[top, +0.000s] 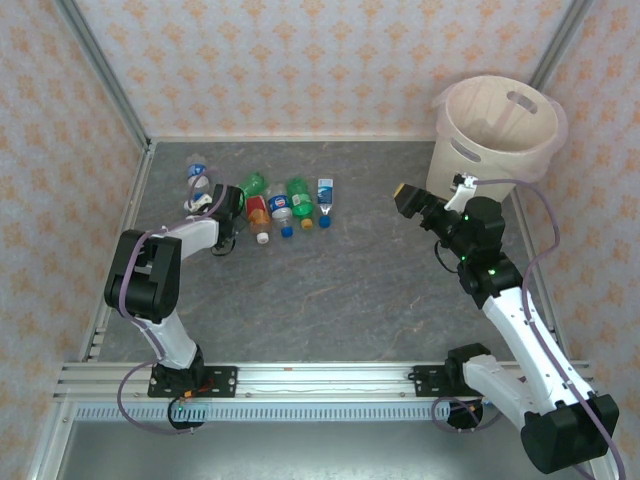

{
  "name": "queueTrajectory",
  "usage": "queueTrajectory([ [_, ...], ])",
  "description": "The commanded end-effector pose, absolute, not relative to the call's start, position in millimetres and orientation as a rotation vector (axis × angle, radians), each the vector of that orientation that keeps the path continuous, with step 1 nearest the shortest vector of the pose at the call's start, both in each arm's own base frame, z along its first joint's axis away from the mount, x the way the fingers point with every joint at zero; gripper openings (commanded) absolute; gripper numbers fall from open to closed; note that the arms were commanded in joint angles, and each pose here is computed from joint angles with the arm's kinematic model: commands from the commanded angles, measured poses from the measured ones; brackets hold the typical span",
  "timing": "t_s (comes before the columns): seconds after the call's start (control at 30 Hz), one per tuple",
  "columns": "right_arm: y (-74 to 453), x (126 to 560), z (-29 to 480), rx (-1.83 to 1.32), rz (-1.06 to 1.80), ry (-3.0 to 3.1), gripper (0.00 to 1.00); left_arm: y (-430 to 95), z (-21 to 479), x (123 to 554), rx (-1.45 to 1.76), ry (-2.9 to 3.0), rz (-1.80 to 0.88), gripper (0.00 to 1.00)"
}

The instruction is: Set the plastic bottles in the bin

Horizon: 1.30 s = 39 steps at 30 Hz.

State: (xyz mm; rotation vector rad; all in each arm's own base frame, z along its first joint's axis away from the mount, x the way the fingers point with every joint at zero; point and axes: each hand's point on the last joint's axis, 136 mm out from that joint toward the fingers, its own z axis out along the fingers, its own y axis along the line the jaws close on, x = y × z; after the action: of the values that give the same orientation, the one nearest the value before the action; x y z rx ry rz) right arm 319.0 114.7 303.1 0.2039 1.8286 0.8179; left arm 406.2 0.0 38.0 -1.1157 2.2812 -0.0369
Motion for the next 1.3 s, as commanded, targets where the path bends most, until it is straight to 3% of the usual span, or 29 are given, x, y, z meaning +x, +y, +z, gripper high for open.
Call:
queueTrajectory([
  [0.0,115,317,310,0.189,0.817,1.804,1.0,9,37,402,-1.112,2.273,0.003,0.58],
  [0.4,117,316,319,0.19,0.834,1.79,1.0,14,76,376,-1.084,2.2,-0.032,0.56],
  [0.67,124,316,326,0.173,0.862,1.782,1.0,-1,132,367,-0.93,2.125,-0.045,0.56],
  [1.27,145,332,353,0.09,0.919,1.801,1.0,-131,229,361,-0.172,1.984,-0.051,0.56],
])
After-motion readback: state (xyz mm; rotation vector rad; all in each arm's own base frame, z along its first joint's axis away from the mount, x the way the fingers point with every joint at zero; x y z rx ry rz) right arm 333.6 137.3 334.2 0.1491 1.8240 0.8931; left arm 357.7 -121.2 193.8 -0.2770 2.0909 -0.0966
